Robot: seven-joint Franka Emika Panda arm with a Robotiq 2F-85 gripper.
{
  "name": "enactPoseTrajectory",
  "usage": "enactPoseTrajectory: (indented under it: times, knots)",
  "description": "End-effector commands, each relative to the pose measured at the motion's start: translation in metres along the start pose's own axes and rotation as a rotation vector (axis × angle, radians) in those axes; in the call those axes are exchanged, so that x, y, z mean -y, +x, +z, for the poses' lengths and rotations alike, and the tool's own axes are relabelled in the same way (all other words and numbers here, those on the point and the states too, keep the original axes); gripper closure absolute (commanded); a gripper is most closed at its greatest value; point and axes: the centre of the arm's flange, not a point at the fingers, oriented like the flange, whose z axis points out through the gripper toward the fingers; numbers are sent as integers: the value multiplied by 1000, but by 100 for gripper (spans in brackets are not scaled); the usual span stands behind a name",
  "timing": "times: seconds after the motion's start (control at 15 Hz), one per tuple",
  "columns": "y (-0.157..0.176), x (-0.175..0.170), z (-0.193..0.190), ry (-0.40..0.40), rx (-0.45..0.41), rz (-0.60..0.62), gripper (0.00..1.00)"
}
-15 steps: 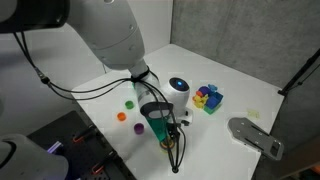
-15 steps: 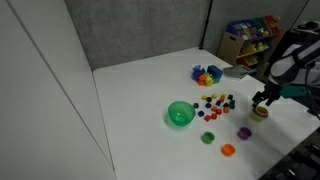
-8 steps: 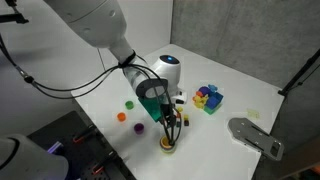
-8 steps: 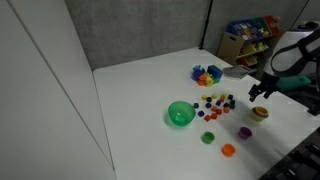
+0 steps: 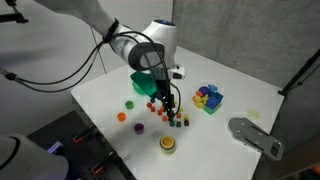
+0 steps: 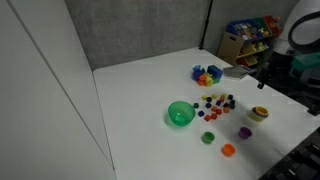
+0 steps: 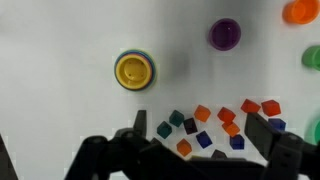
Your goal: Put the yellow bowl into the pink bowl
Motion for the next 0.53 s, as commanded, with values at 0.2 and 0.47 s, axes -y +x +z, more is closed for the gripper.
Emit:
enactPoseTrajectory:
  times: [0.2, 0.47]
  knots:
    - [-24, 3, -66, -13, -13, -6, 0]
    - [-14, 1, -54, 4, -12, -10, 0]
